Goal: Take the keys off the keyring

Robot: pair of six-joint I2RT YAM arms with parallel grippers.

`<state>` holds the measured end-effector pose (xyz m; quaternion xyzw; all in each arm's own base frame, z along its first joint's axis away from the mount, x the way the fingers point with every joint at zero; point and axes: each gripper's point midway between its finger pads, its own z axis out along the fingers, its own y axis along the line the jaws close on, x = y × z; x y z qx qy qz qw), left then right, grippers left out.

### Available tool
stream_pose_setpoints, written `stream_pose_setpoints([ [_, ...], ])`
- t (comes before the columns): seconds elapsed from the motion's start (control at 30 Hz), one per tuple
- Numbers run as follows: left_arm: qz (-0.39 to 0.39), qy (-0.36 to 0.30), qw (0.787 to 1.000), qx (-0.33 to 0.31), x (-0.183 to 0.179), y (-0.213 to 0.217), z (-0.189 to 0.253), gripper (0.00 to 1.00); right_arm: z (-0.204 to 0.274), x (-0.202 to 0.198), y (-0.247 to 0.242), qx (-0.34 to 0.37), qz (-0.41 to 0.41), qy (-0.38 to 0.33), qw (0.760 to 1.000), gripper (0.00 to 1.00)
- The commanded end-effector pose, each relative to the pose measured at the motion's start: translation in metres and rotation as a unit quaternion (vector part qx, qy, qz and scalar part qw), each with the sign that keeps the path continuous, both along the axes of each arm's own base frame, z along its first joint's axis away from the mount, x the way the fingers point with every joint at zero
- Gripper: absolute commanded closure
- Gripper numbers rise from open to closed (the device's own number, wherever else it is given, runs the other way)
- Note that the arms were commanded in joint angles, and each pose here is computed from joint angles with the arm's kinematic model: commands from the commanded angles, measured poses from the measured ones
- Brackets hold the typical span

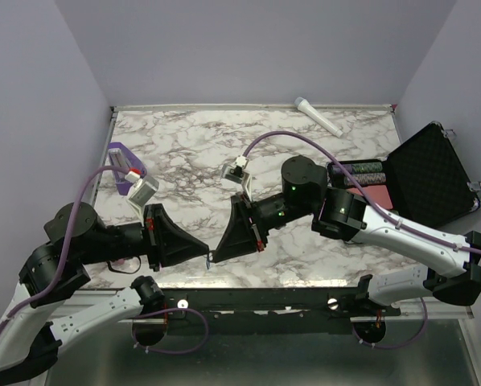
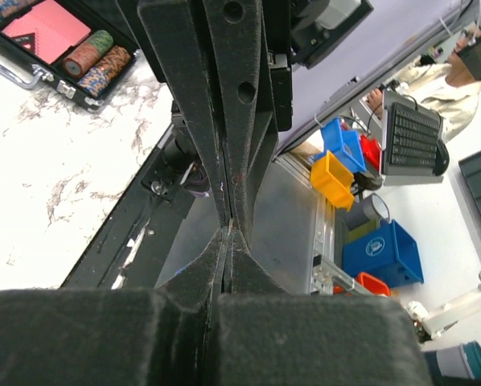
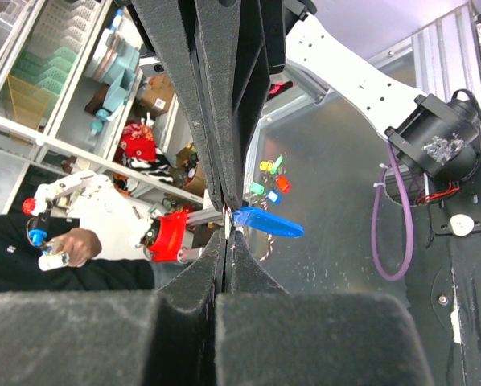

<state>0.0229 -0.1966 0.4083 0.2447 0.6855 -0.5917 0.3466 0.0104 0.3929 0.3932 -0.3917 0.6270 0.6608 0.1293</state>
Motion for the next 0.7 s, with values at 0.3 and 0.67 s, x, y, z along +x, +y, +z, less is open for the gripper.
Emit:
stream_pose_setpoints([
  [0.3, 0.165, 0.039, 0.983, -0.068, 0.047, 0.017, 0.017, 1.00, 0.014, 0.022, 0.019, 0.045, -0.068, 0.013, 0.997, 0.99],
  [0.67, 0.263, 0.075, 0.953, -0.129, 0.070, 0.042, 0.023, 1.00, 0.020, 0.029, 0.028, 0.066, -0.083, 0.024, 0.994, 0.99],
])
